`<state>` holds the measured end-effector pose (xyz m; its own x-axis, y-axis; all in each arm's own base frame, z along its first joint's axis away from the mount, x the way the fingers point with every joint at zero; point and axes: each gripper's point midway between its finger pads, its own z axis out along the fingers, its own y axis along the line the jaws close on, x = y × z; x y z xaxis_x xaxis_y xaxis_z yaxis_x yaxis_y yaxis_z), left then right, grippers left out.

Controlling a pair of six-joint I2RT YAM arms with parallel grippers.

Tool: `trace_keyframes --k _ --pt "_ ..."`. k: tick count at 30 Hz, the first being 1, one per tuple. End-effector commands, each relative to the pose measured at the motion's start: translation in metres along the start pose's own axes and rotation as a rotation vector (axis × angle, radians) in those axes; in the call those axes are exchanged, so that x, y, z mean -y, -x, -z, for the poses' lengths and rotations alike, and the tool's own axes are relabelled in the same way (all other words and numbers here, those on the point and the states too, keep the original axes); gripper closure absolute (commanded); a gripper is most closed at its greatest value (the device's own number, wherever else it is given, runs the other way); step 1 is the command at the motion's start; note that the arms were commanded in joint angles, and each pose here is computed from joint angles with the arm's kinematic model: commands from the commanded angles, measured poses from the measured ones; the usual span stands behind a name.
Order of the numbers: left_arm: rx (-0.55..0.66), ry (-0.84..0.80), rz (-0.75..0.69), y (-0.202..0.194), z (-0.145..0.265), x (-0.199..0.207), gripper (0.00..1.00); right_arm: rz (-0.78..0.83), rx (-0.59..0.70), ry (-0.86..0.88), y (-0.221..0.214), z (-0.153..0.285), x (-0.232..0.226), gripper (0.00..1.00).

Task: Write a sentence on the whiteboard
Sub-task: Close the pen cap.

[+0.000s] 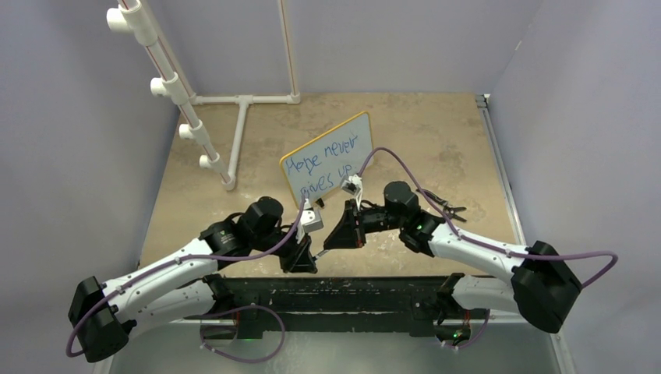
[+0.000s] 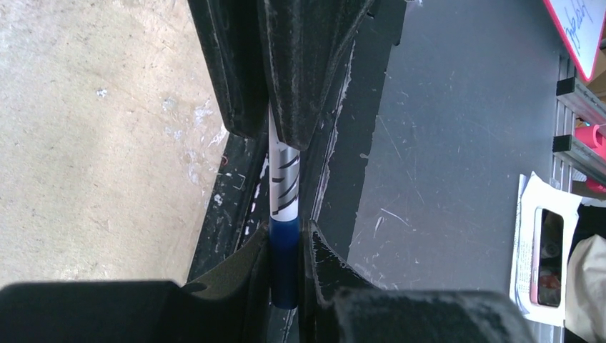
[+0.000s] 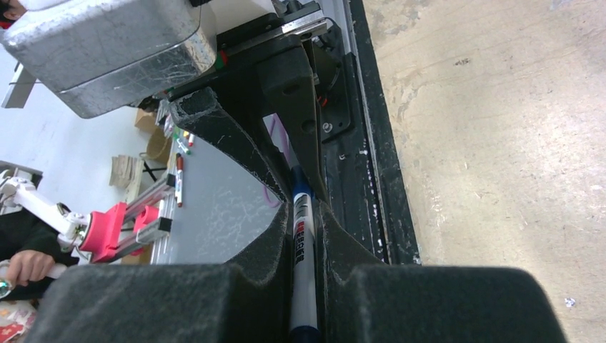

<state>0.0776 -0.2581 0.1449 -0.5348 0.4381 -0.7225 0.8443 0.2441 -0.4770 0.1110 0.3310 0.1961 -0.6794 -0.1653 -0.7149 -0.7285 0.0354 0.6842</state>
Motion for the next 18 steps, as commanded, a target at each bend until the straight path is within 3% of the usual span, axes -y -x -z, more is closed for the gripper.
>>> trace_keyframes --k 1,11,18 --pt "0.421 -0.015 -0.260 0.120 0.017 0.022 1.00 -0.022 -0.105 0.074 -0.033 -0.017 -0.016 1.00" --pt "0.452 0.021 -0.295 0.133 0.021 0.019 1.00 -0.050 -0.224 0.123 -0.062 -0.032 -0.023 1.00" --pt "0.484 0.033 -0.301 0.140 0.026 0.018 1.00 -0.060 -0.238 0.142 -0.068 -0.034 -0.027 1.00"
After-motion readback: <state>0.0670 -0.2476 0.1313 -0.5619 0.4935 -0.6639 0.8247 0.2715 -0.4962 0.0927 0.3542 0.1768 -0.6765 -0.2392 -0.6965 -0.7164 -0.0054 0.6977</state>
